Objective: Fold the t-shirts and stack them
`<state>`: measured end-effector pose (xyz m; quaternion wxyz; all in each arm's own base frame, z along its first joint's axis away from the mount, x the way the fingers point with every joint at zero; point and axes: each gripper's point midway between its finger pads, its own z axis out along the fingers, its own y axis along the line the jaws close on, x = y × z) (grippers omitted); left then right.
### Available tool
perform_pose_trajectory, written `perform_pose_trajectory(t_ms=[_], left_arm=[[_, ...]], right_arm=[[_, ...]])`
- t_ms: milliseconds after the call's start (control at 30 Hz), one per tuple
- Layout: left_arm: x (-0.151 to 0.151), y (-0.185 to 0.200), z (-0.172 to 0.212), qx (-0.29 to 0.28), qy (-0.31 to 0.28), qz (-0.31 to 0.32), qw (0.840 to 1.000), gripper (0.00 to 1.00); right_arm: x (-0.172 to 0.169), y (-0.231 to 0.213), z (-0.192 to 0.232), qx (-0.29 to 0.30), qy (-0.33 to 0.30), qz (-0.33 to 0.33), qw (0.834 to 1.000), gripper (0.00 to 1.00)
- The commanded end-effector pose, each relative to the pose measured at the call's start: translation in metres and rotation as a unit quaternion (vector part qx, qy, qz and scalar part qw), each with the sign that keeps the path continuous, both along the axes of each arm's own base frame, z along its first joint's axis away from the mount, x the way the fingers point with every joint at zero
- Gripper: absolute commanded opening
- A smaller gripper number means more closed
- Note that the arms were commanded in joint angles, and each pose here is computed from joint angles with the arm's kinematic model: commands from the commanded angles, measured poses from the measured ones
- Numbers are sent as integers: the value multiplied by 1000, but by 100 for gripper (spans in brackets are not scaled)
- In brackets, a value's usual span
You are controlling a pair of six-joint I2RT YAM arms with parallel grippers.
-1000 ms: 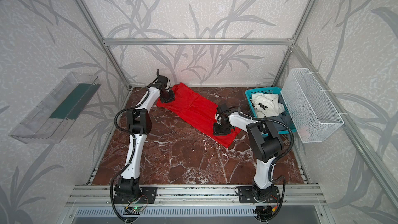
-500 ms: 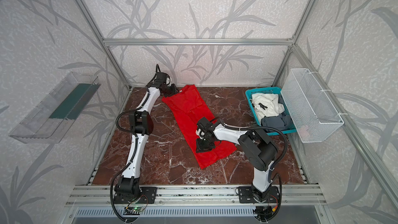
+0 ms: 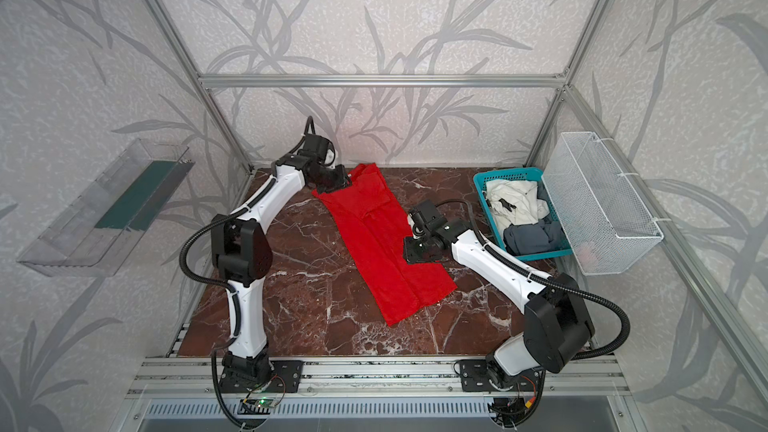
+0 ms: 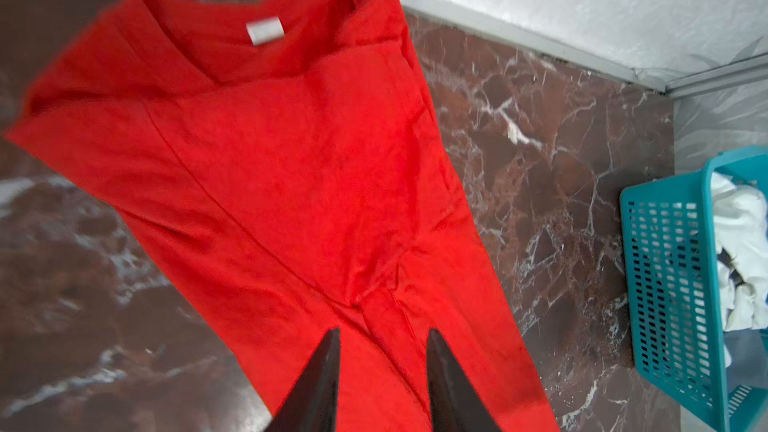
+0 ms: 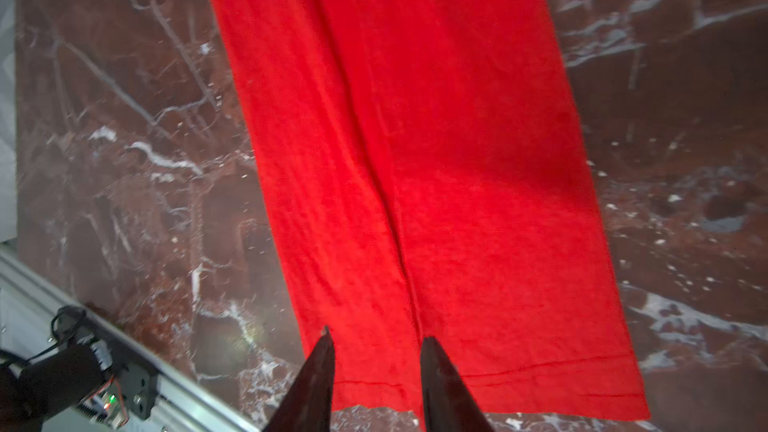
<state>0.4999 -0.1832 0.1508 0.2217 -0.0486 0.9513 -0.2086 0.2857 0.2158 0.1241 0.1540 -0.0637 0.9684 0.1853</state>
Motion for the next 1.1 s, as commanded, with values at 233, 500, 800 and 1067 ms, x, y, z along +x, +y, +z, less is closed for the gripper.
perform_pose_trajectory(t_ms=[233,500,800,1067], left_arm=[[-27,1,-83,53,48,32,997,36],[3,24,-86,141,49,47,988,36],[20,30,-124,154,88,51,983,36],[20,23,-153,128,108,40,985,36]], right_arm=[[20,-15,-54,1,26,0,1000,37],[8,-17,-101,-6,93,1,996,36],[-17,-25,-125,-10,132,-7,991,36],[-41,-27,-135,9,151,-10,988,36]])
